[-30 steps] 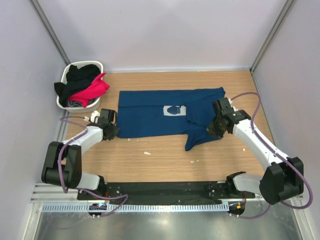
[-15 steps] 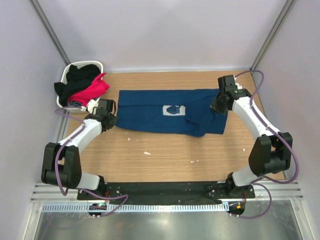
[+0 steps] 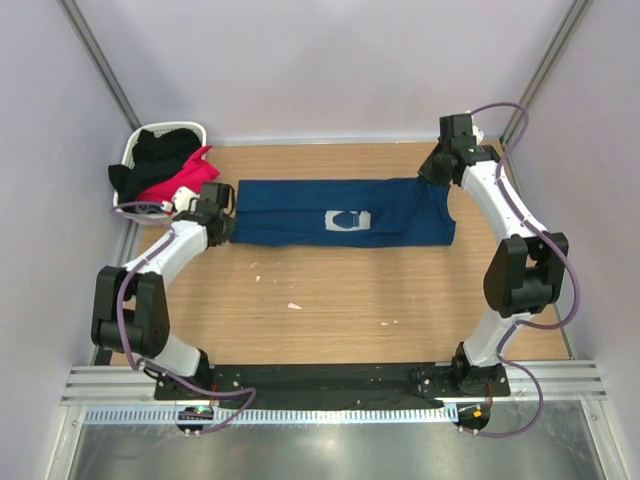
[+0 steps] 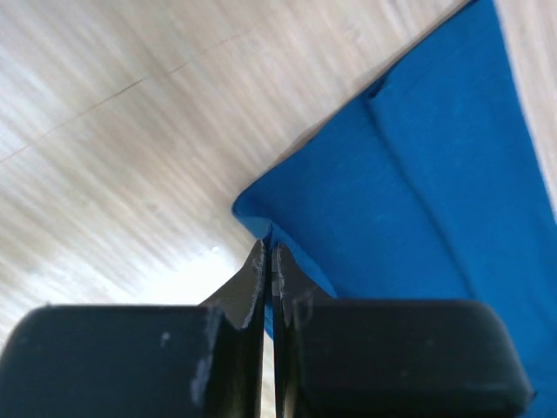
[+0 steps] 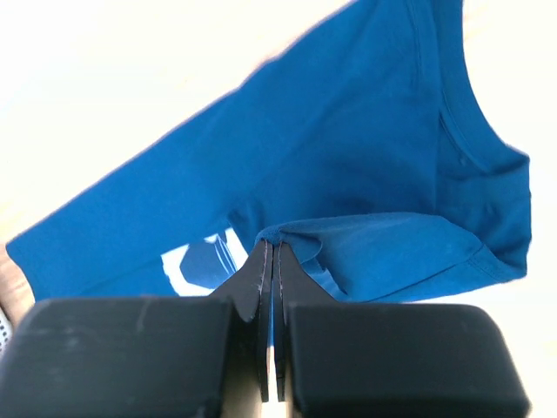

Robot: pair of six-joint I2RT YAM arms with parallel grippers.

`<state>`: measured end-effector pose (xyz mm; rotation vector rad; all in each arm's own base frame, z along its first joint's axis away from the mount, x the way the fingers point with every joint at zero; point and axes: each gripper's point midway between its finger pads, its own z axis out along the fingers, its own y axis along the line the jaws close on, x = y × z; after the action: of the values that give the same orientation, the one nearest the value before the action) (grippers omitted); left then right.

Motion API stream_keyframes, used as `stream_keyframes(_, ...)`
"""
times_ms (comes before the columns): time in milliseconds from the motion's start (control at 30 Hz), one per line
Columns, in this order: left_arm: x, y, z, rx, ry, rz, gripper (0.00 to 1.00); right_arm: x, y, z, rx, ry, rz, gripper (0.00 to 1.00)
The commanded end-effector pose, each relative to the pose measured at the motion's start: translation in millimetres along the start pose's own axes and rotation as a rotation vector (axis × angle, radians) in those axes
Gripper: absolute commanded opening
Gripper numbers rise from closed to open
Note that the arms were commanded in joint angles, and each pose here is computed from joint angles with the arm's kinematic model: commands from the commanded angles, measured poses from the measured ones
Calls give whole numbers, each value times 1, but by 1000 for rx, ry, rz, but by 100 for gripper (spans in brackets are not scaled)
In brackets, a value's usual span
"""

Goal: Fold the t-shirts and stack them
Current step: Fold the tshirt

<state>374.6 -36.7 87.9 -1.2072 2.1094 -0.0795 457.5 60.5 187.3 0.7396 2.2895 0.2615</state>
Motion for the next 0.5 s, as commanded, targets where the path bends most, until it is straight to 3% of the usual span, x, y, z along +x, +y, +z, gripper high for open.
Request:
stream_keyframes(0,-20,-15,4,-5,-71,-29,0,-33,22,-1,-61,-68,-14,1)
stream_keyframes(467,-32,-27,23,-61,-124,-8,0,-51,21,27,-49,-81,9,1)
